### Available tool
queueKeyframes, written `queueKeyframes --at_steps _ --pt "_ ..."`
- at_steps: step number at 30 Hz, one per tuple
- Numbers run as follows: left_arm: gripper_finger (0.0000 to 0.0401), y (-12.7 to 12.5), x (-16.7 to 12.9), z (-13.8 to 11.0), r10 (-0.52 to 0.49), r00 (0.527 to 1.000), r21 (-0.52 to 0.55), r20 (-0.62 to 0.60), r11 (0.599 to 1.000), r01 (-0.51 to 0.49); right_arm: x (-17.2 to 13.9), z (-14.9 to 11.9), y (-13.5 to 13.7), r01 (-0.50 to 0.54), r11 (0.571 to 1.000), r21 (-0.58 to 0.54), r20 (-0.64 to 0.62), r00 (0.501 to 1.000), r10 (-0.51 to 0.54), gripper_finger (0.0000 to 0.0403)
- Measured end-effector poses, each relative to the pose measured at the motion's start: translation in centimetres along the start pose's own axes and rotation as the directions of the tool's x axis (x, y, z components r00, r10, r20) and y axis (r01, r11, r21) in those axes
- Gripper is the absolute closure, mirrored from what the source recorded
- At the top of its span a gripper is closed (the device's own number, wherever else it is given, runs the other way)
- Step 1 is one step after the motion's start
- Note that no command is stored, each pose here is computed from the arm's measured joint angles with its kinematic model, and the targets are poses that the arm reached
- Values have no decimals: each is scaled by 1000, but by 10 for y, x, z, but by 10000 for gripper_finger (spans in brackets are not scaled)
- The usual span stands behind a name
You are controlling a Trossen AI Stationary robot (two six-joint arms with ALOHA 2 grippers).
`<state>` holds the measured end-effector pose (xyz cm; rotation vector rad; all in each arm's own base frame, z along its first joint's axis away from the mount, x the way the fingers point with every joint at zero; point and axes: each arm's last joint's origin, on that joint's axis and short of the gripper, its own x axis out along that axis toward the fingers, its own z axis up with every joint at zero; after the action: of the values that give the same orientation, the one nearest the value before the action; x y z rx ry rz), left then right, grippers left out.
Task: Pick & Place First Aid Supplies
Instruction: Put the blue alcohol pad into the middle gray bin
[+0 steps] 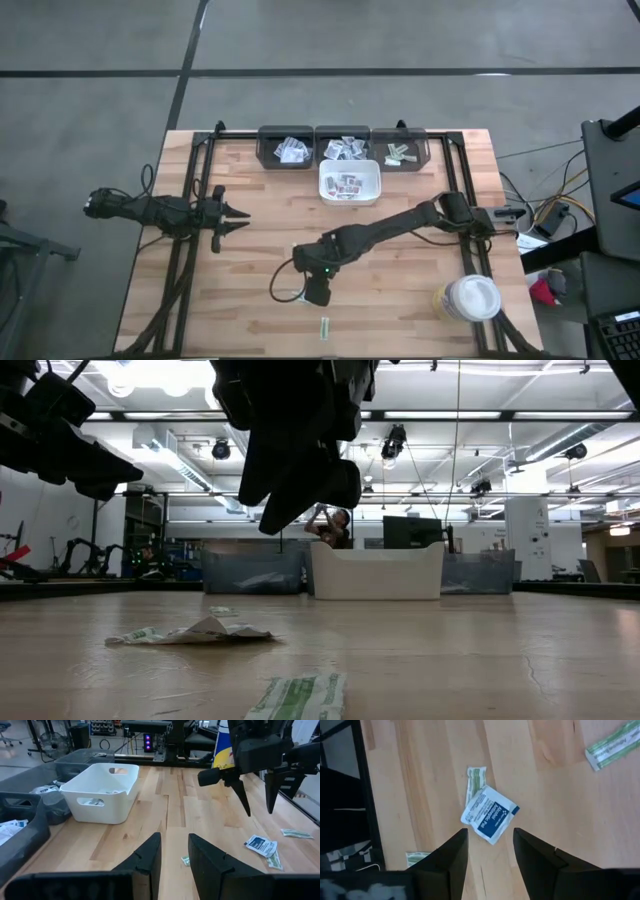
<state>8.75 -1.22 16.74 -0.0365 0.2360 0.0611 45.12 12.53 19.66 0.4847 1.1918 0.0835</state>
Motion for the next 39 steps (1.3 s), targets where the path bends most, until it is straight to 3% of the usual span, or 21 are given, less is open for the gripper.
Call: queueKeyframes --at_steps 6,19,28,39 --pt "307 0 0 0 0 1000 0 0 1000 0 10 1 -2 -2 1000 -15 4 1000 2 255" --pt "307 0 1 -1 1 1000 9 -16 1000 -1 68 1 -17 52 999 1 -74 996 -52 263" --pt "307 0 1 -1 1 1000 10 -18 1000 -1 96 -4 -21 222 975 -3 -156 963 -220 277" --pt "307 0 2 -1 1 1000 11 -19 1000 -1 92 -6 -21 328 944 25 -139 937 -322 333"
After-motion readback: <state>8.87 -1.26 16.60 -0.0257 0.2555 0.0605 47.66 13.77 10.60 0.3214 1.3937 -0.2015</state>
